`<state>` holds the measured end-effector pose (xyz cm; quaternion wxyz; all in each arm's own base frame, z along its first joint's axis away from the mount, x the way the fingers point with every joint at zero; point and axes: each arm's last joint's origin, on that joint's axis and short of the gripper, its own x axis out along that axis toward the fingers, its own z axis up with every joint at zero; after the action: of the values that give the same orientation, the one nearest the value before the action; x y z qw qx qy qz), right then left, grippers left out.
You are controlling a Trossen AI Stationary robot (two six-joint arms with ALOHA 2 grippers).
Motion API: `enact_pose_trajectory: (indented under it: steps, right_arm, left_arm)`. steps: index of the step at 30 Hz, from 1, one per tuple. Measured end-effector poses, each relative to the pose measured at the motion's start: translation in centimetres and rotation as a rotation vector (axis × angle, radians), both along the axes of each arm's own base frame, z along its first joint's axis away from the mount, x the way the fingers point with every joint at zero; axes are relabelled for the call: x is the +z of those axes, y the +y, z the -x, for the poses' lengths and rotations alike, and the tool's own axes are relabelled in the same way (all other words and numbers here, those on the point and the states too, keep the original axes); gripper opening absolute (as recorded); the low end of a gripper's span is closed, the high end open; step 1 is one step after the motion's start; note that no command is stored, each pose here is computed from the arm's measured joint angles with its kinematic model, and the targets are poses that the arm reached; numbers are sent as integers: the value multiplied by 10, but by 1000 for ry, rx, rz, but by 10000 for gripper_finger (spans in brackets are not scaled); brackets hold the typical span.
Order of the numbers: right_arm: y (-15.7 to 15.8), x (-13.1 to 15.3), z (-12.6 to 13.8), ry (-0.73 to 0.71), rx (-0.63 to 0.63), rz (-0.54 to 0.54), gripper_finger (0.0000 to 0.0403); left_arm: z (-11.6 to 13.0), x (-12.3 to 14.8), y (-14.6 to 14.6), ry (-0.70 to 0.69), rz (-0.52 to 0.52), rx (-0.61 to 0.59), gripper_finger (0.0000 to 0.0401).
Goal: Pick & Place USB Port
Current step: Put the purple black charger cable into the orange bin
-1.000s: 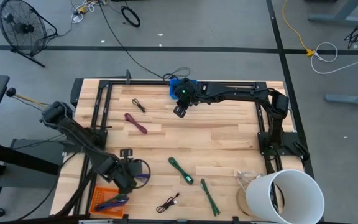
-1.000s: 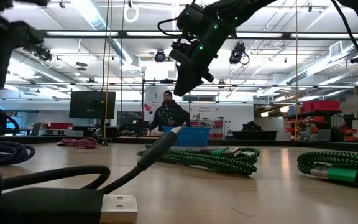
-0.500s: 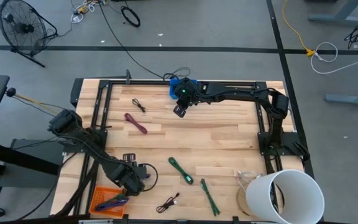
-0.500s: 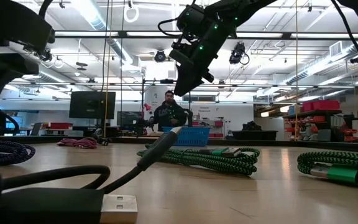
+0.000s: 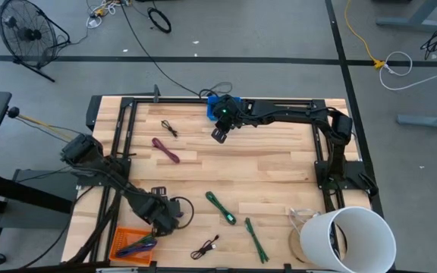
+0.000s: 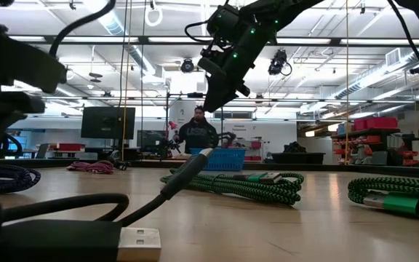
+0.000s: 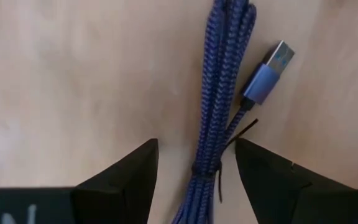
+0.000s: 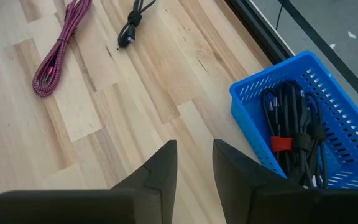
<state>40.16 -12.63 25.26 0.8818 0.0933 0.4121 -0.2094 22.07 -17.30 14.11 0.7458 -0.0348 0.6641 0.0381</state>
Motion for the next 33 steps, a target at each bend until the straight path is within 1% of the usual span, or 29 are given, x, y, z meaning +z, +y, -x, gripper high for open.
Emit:
enact_pose_trajectory:
  steps: [3,5,7,10,11,12,17,20,22,26,29,33]
  right_arm:
    - [0,0,0,-2,0,0,104]
    - [0,0,0,-2,0,0,104]
    - [0,0,0,-2,0,1,104]
    - [0,0,0,-2,0,1,104]
    - [0,0,0,-2,0,1,104]
    - [0,0,0,-2,0,1,104]
    - [0,0,0,-3,0,1,104]
    - [0,0,0,-4,0,2,104]
    - [0,0,0,-6,-1,3,104]
    - [0,1,-1,-12,0,5,104]
    - [0,1,-1,-11,-1,5,104]
    - [0,1,-1,-9,-1,4,104]
  left_arm:
    - [1,-3,3,3,13,8,209]
    - [1,-3,3,7,14,8,185]
    - [0,-3,4,1,19,11,143]
    - [0,-3,4,1,20,8,53]
    - [0,-3,4,3,17,11,31]
    - [0,-3,4,2,14,13,22]
    - [0,-1,5,-5,7,13,22]
    - [0,6,7,1,-46,19,22]
    - [-3,21,6,-10,-72,24,22]
    - [1,51,7,11,-137,102,21]
    - [5,78,-4,-61,-72,142,21]
    - [21,106,-26,-126,27,162,21]
